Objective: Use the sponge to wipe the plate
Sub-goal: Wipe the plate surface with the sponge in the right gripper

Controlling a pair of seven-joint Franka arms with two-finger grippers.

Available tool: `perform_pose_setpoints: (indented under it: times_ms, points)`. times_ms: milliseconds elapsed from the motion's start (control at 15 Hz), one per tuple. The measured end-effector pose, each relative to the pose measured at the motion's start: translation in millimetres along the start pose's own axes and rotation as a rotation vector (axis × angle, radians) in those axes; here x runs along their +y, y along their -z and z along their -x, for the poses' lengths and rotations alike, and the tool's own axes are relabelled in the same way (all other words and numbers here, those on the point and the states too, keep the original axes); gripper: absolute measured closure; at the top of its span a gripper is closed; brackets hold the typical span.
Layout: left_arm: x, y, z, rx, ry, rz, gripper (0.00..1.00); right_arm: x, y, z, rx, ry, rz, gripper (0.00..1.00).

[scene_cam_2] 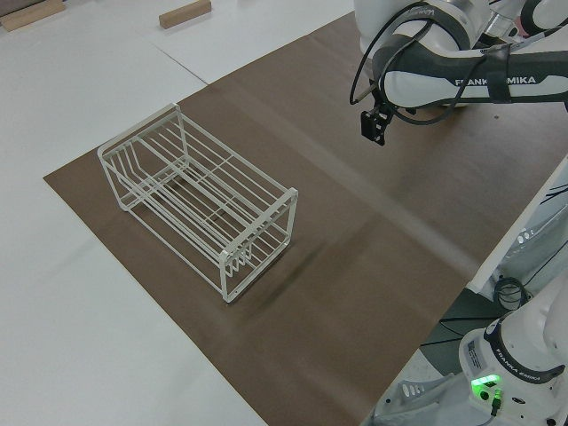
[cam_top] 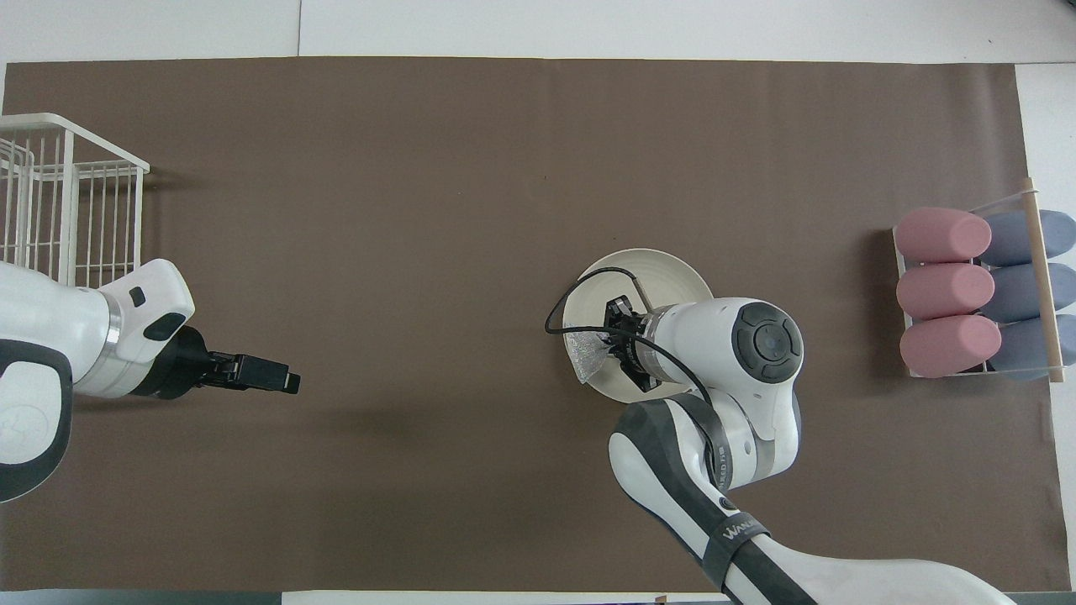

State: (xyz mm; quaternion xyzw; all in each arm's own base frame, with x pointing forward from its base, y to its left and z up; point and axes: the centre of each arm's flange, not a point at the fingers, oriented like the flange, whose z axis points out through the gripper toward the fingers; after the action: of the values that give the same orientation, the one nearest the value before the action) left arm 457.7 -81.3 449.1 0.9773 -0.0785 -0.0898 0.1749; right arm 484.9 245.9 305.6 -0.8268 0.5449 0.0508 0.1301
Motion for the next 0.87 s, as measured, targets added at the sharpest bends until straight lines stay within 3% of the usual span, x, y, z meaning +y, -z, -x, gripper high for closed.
perform_pose_setpoints:
  times_ms: [468,869]
  points:
    - [0.4,0.3,-0.6,0.005,0.000,-0.001,0.00,1.9,15.8,-80.5,0.025,0.156,-0.018,0.92]
    - [0.8,0.4,-1.0,0.008,-0.001,-0.002,0.00,2.5,16.3,-84.5,0.026,0.191,-0.017,0.92]
